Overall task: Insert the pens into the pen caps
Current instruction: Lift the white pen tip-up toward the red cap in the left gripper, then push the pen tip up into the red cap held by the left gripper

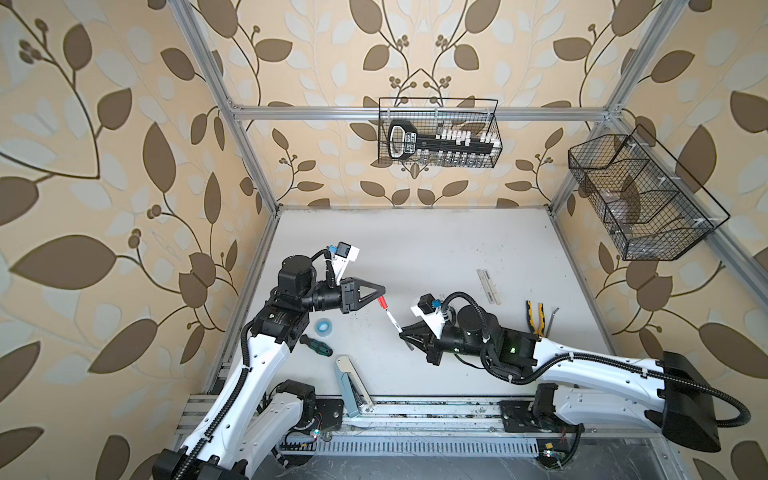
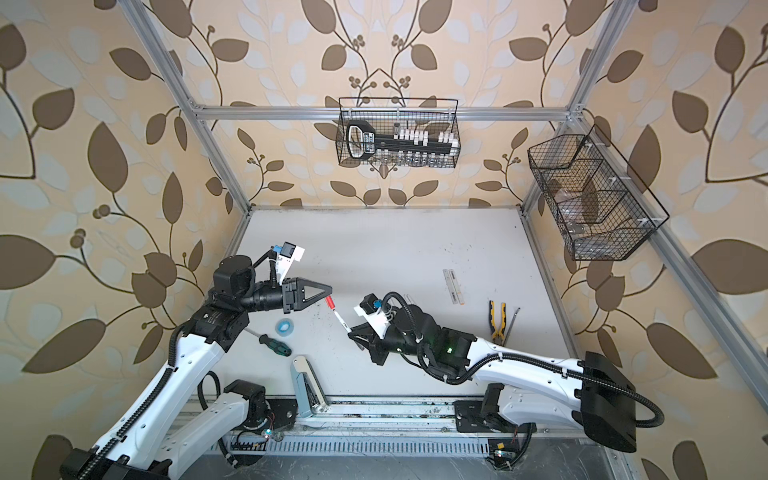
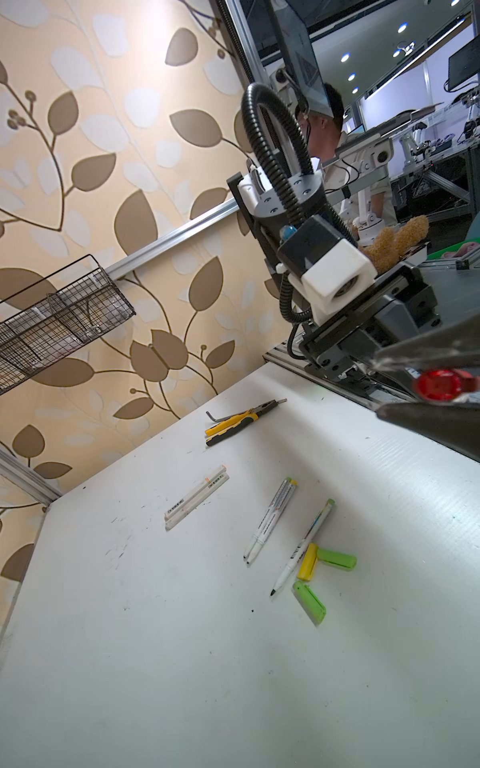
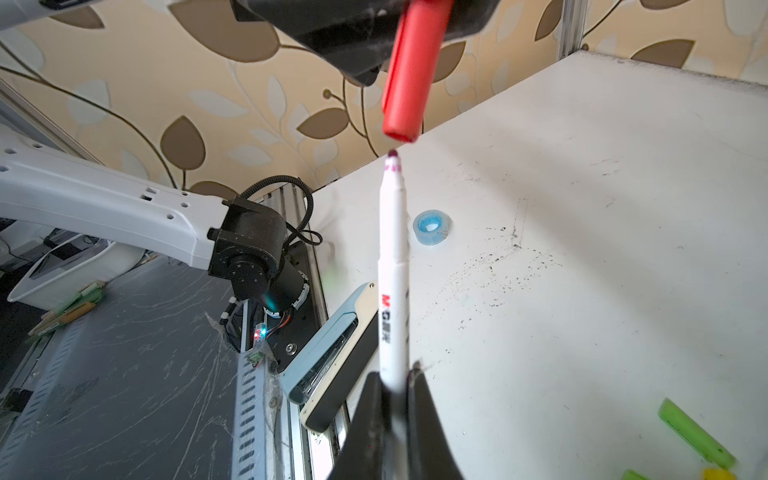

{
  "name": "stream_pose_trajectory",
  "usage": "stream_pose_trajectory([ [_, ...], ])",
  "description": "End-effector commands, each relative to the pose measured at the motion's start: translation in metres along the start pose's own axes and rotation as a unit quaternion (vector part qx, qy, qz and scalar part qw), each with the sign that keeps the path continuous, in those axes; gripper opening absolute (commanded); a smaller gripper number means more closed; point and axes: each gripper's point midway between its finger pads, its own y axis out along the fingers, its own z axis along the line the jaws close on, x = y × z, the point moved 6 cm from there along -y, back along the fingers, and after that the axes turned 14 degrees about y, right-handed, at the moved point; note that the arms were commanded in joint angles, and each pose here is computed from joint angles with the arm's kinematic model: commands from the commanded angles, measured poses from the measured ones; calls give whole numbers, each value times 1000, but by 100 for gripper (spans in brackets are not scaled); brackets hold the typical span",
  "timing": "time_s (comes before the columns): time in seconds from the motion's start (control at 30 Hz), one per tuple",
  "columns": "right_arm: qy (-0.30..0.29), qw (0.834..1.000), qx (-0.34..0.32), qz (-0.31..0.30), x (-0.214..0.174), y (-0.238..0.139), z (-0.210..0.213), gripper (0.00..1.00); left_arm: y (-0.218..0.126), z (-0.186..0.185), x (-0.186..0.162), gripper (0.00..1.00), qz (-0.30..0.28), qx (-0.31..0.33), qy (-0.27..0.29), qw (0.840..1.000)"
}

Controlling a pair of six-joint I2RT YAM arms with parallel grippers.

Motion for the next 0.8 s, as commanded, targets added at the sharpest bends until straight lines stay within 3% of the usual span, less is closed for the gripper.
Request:
stream_pose_trajectory([
  [0.0, -16, 999, 15, -27, 15, -5, 10, 9, 0, -7, 3, 0, -1, -15, 22, 1000],
  [0.43, -20, 999, 9, -35, 25, 1, 11, 9, 4, -10, -1, 0, 10, -27, 21, 999],
  [0.77, -5, 997, -11, -82, 54, -2, 7, 9, 7, -8, -5, 0, 20, -22, 23, 999],
])
